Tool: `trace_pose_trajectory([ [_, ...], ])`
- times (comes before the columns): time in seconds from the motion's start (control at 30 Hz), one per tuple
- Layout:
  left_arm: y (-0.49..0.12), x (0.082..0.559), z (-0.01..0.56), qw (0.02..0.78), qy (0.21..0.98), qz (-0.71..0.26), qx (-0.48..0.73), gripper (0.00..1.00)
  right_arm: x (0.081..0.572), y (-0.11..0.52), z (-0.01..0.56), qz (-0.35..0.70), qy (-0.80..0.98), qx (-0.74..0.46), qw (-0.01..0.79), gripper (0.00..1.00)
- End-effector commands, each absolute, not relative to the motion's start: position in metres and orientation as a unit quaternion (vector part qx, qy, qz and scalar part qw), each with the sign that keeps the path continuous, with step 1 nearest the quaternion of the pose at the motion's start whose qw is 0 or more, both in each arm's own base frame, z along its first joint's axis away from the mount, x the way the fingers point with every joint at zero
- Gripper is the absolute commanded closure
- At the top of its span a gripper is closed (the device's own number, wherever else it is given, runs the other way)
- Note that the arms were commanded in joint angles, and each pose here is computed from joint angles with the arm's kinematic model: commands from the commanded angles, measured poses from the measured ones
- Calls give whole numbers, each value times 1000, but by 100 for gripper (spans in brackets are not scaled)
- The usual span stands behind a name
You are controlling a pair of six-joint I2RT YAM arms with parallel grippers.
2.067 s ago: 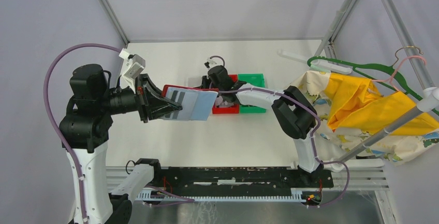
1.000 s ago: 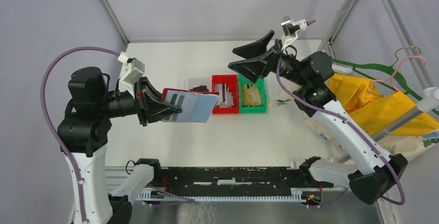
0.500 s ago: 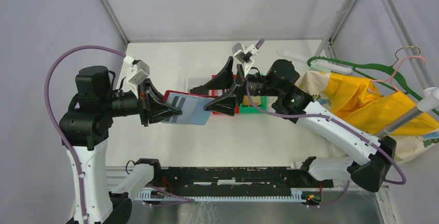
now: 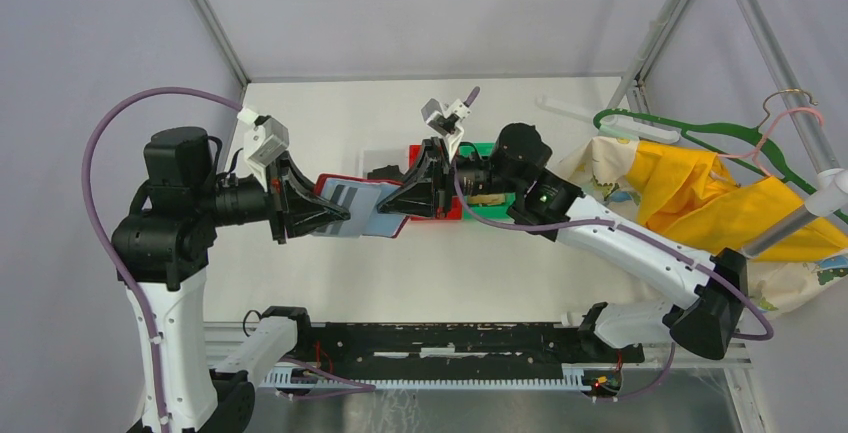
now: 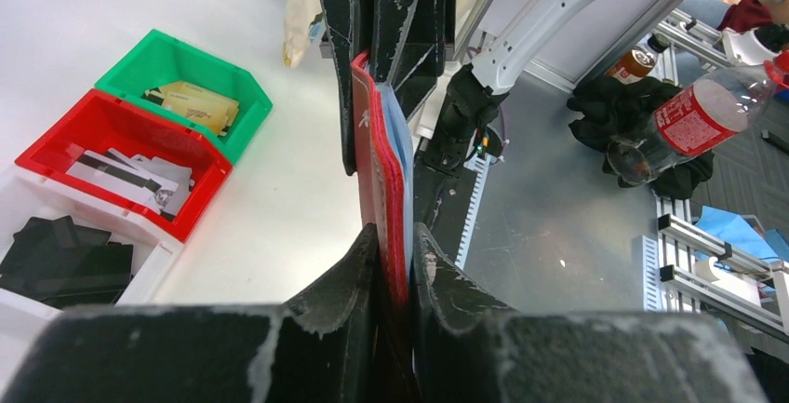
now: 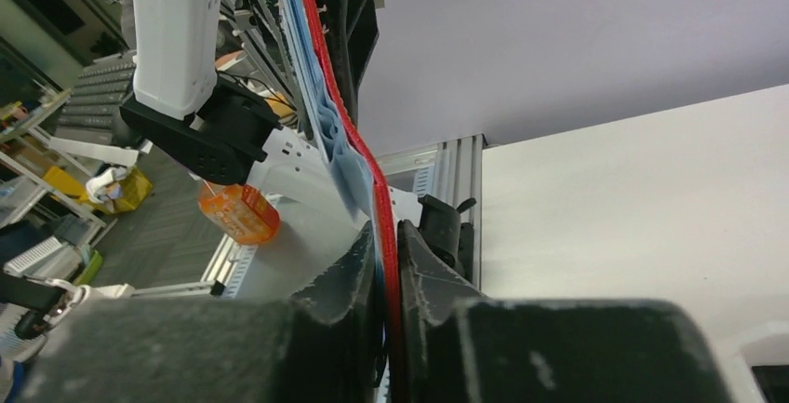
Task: Take the credit cards out of the card holder
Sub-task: Remove the credit card from the card holder.
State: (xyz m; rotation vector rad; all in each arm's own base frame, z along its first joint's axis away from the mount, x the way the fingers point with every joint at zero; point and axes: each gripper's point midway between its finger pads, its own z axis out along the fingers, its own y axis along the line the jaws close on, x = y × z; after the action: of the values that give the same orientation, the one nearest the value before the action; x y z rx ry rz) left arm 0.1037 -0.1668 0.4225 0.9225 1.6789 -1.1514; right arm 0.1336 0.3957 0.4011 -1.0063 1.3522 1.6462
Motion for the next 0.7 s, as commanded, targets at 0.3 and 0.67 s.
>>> trace_pose_trajectory([
  [0.3, -166, 105, 425, 455, 663, -446, 392, 91, 110, 384, 427, 722, 456, -370, 367, 43],
  [0.67, -166, 103, 426, 454, 662, -448, 394, 91, 109, 385, 434, 720, 453, -373, 370, 79],
])
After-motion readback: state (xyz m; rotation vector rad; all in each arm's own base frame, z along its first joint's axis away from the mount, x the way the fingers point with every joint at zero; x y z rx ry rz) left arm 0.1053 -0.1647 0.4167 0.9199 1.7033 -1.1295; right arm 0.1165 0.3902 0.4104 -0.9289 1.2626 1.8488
